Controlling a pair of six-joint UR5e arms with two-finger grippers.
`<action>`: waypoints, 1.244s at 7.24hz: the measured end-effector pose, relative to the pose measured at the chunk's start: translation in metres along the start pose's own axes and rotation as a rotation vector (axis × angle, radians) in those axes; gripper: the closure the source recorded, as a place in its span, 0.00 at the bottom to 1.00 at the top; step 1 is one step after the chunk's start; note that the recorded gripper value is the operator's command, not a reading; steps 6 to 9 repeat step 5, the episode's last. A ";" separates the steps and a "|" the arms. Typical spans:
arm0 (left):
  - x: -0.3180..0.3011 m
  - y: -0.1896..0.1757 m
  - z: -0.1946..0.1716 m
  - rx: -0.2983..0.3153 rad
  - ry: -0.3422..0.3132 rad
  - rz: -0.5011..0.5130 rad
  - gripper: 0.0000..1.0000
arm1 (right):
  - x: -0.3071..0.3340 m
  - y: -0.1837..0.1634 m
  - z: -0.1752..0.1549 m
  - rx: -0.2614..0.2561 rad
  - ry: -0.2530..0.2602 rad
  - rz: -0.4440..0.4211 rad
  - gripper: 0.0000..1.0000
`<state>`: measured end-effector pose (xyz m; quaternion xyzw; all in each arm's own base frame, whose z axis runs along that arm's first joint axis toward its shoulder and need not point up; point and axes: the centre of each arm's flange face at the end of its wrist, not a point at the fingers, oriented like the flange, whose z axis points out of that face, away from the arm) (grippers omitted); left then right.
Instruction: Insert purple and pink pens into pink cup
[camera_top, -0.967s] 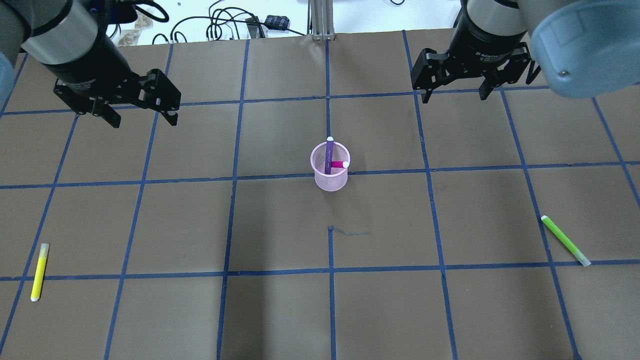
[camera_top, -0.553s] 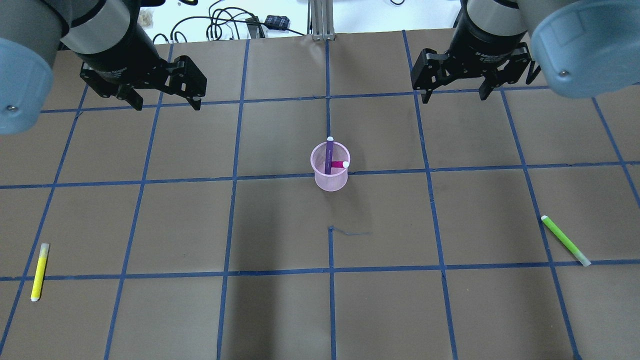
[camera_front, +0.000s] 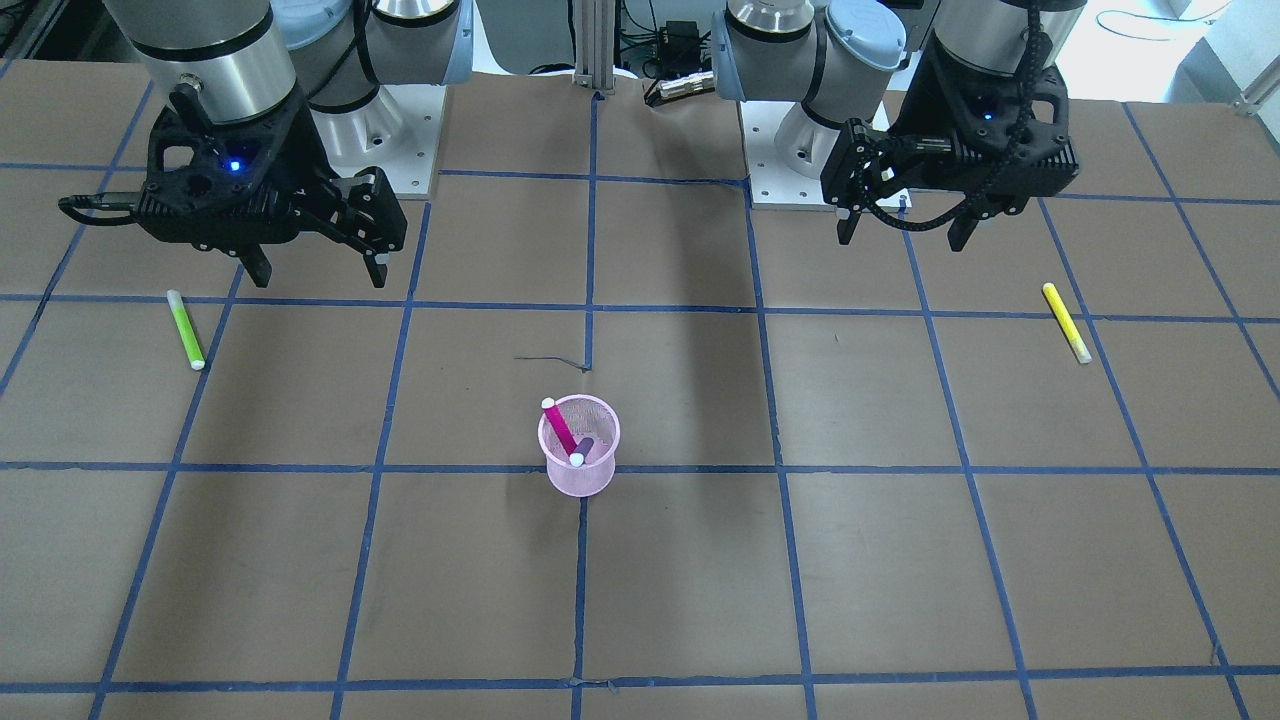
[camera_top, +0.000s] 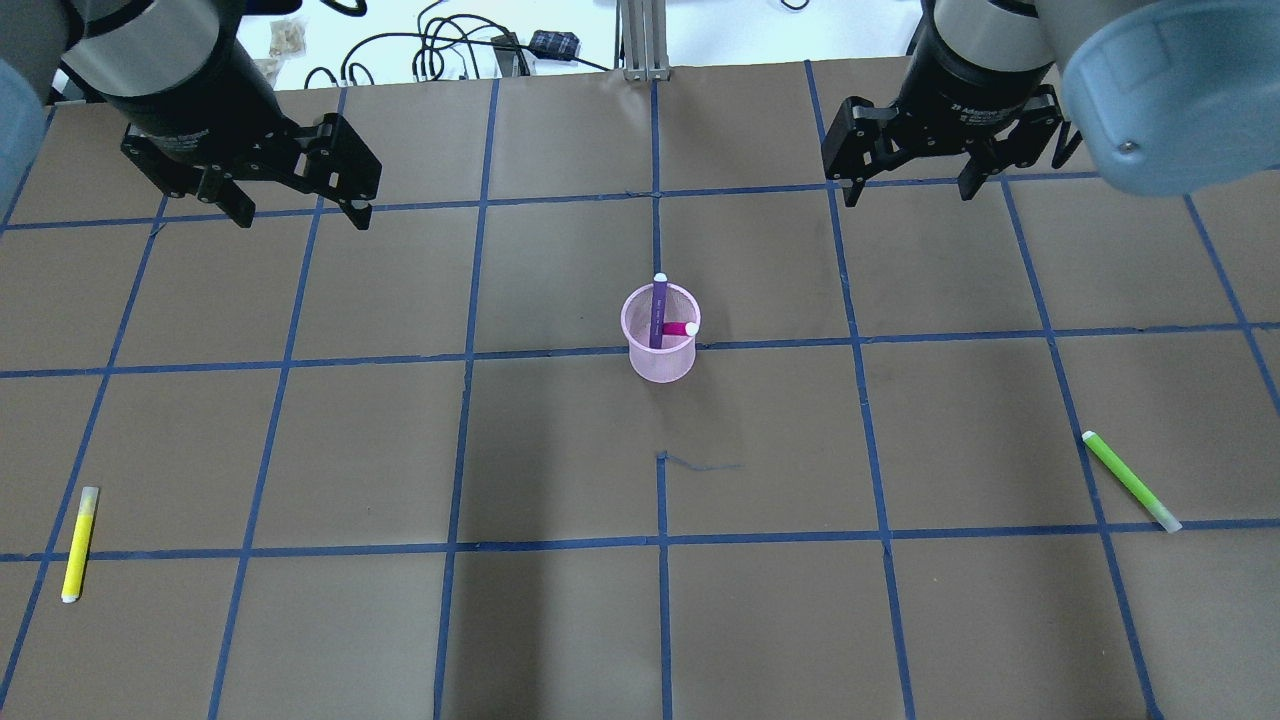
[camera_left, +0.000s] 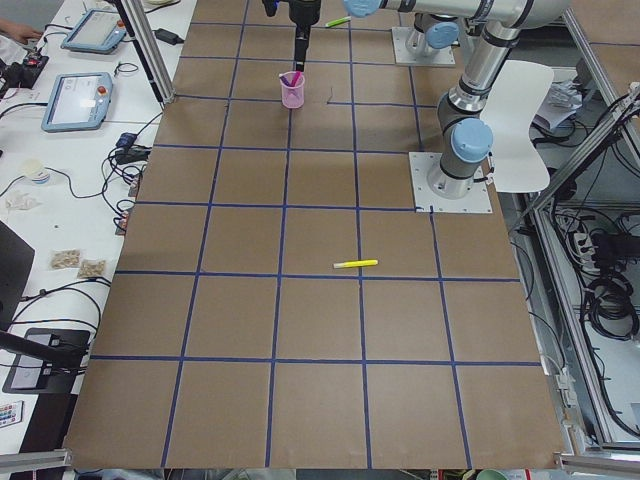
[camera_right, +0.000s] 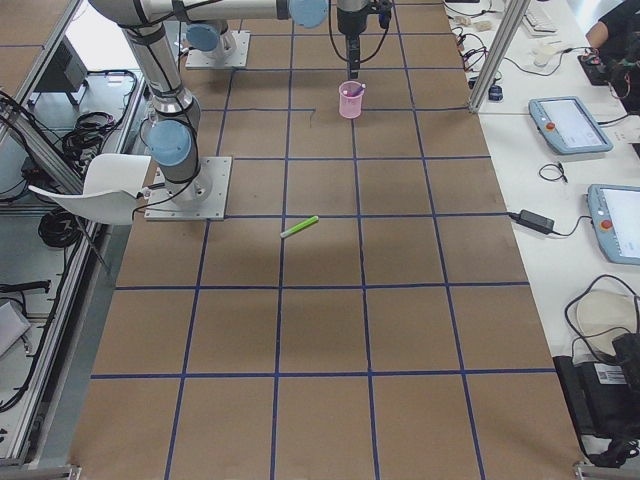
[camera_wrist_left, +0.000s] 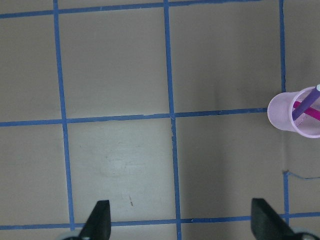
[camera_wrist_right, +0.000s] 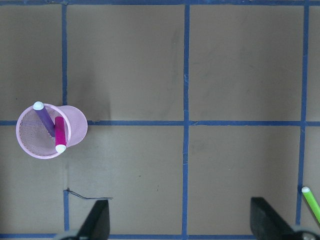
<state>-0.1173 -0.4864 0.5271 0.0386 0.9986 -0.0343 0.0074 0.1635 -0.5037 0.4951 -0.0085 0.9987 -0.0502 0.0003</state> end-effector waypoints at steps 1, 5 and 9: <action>-0.005 -0.001 0.001 -0.007 0.013 0.005 0.00 | 0.000 0.000 0.000 0.000 0.000 0.001 0.00; -0.002 0.000 0.009 -0.023 0.033 0.016 0.00 | 0.000 0.000 0.002 -0.003 -0.001 0.005 0.00; -0.002 0.000 0.009 -0.023 0.033 0.016 0.00 | 0.000 0.000 0.002 -0.003 -0.001 0.005 0.00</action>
